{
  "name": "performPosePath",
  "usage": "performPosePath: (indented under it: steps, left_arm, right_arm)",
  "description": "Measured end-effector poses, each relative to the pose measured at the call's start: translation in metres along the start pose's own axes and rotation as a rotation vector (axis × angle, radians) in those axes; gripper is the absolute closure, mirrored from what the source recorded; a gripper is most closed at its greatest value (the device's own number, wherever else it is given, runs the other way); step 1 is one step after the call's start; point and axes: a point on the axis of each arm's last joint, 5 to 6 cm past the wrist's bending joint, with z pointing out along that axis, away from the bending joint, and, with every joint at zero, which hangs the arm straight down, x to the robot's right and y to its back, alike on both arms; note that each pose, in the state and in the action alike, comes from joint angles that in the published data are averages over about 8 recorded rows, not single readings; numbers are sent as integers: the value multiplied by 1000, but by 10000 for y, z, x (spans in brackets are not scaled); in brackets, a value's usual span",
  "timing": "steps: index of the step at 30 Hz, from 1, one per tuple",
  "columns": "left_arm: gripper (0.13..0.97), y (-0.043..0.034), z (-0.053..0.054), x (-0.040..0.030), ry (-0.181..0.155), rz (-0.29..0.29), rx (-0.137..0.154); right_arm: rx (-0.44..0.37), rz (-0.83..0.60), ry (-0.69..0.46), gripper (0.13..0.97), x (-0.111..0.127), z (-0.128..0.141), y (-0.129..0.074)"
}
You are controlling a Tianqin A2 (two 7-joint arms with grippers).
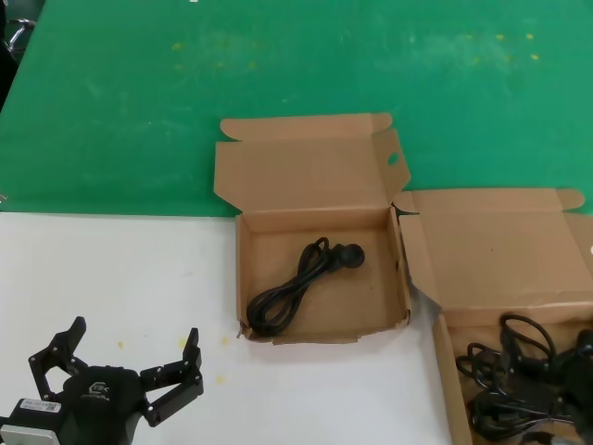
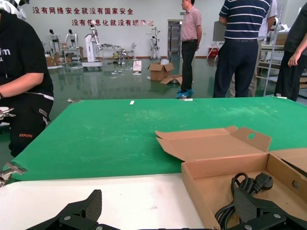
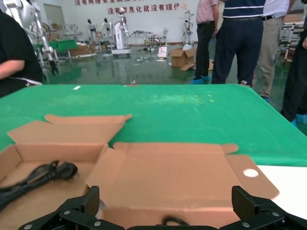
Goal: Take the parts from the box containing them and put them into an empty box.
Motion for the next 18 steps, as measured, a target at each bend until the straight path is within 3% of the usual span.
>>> performPosePath:
  steps: [18]
  left_arm:
    - [132, 4, -10, -8, -5, -1, -2]
  right_arm:
    - [-66, -37, 62, 130, -4, -227, 218]
